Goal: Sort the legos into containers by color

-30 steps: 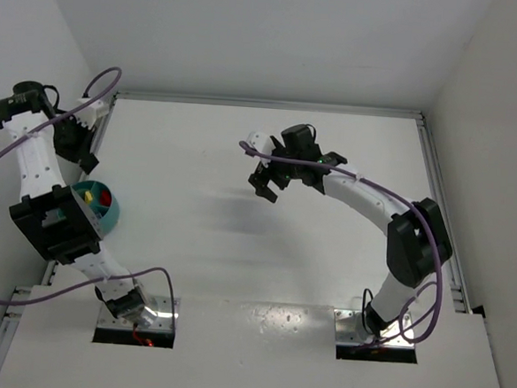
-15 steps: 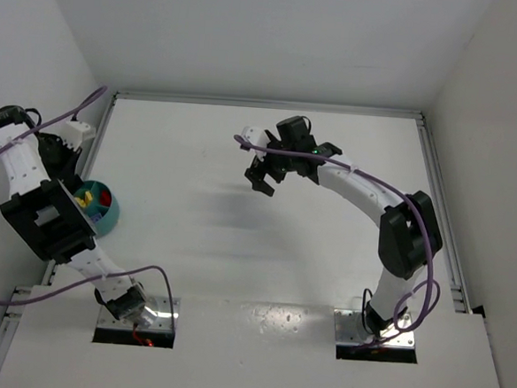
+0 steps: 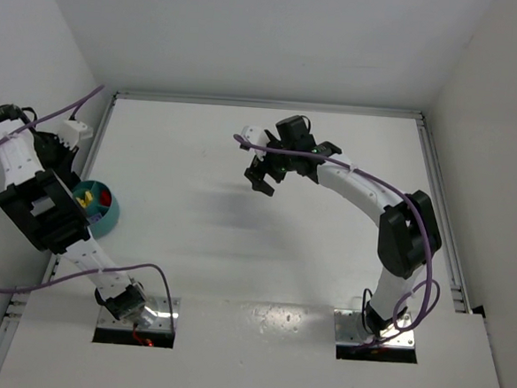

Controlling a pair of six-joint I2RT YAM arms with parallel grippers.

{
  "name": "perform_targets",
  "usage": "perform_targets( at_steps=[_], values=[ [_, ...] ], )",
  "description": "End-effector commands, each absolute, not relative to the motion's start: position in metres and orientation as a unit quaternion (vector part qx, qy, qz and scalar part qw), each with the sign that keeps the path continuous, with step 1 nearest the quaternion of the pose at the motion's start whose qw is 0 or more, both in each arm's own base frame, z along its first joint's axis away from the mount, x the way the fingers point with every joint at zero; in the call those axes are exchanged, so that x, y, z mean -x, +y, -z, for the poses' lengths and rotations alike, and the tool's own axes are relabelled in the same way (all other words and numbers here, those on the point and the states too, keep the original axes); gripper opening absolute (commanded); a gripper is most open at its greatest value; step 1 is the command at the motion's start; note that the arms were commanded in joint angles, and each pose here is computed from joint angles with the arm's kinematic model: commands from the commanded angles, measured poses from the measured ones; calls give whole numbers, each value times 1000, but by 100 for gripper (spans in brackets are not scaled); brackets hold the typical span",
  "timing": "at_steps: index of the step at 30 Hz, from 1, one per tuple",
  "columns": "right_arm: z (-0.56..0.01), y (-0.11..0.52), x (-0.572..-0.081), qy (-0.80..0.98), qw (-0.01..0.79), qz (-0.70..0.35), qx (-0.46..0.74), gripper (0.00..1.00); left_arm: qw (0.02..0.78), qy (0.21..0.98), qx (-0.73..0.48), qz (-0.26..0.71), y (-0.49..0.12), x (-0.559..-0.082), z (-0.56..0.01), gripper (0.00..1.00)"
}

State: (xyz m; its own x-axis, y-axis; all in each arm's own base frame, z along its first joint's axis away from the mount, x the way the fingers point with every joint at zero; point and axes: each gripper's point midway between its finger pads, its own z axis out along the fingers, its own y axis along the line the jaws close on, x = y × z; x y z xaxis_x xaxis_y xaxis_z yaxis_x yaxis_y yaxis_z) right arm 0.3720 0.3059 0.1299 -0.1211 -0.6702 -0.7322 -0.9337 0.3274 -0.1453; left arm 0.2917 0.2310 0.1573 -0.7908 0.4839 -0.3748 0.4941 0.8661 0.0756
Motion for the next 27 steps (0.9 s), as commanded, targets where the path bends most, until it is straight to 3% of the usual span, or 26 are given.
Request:
perform_targets(
  at_steps=[1,12,16,22,27],
  values=[
    [-145,312,-375,721,385,-181,547,95,232,930,-286,-5,232,-299,-181,0],
    [-150,313,-381,721,389,-176,545,95,213,933,-288,33,220,-288,-155,0],
    [-149,312,-379,723,385,-177,546,95,206,935,-285,46,219,-287,-145,6],
    [-148,311,-380,725,386,-172,544,95,203,936,-284,51,216,-289,-142,29],
    [-148,311,-380,725,386,-172,544,95,208,946,-246,49,225,-301,-146,39]
  ],
)
